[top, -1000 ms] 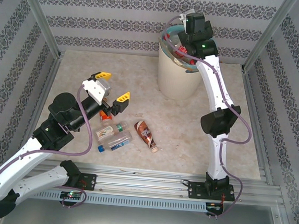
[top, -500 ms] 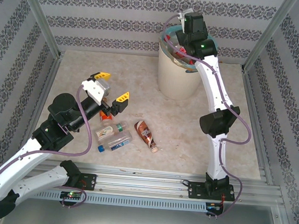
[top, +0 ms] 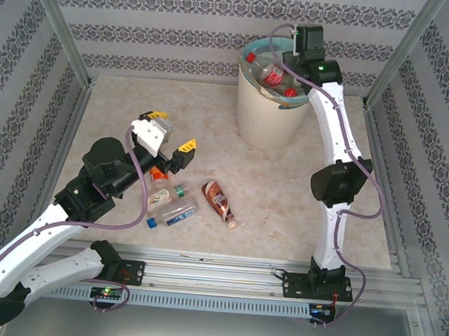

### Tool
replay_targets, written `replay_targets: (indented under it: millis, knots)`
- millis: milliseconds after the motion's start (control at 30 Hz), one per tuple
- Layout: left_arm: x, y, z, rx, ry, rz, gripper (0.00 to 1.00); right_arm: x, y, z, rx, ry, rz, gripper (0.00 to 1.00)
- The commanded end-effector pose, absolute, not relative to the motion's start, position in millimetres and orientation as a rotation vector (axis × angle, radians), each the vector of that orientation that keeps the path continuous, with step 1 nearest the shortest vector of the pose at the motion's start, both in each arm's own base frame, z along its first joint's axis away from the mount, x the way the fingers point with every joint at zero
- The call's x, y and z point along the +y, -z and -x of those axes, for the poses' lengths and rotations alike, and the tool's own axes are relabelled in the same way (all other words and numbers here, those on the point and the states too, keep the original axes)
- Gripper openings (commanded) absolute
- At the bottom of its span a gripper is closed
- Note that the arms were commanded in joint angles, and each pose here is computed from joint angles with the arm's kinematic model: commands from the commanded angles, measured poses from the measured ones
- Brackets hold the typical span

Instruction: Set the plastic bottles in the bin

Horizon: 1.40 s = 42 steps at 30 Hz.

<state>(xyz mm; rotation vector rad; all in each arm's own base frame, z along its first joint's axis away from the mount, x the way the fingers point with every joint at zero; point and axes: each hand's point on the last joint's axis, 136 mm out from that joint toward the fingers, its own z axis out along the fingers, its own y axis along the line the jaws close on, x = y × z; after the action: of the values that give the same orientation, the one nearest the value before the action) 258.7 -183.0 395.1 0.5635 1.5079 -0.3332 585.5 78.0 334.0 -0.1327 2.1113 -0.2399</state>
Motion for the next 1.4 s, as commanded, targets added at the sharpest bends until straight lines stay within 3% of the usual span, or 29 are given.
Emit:
replay_targets:
  millis: [0,233,467,600,800,967,1133,1367]
  knots:
    - [-179.0,-392.0,-258.0,1.540,0.334,-0.534,0.89,76.0,-329.5,-573.9,2.160,0.139,0.068,0.60]
    - [-178.6,-390.8,-258.3,1.549,0.324,-0.542,0.89,79.7,-319.9,-572.4,2.186,0.092,0.071,0.58]
    - [-175.3,-386.4,-259.3,1.588,0.315,-0.528,0.89,87.7,-375.9,-569.7,2.059,0.035,0.085,0.56]
    - [-170.1,-380.1,-260.4,1.641,0.296,-0.507,0.89,97.5,-411.6,-555.8,1.985,0.001,0.093,0.62]
    - [-162.9,-348.5,-257.6,1.853,0.252,-0.529,0.88,121.6,-454.2,-507.7,1.921,-0.066,0.114,0.65]
    - [-150.7,-291.8,-256.7,2.136,0.136,-0.531,0.87,158.2,-465.2,-454.1,1.851,-0.162,0.171,0.66]
    - [-125.1,-243.8,-267.3,2.340,-0.012,-0.351,0.88,200.8,-452.4,-399.9,1.761,-0.293,0.239,0.64]
    - [-94.5,-184.8,-301.8,2.546,0.206,0.084,0.88,238.5,-408.8,-352.4,1.785,-0.394,0.295,0.65]
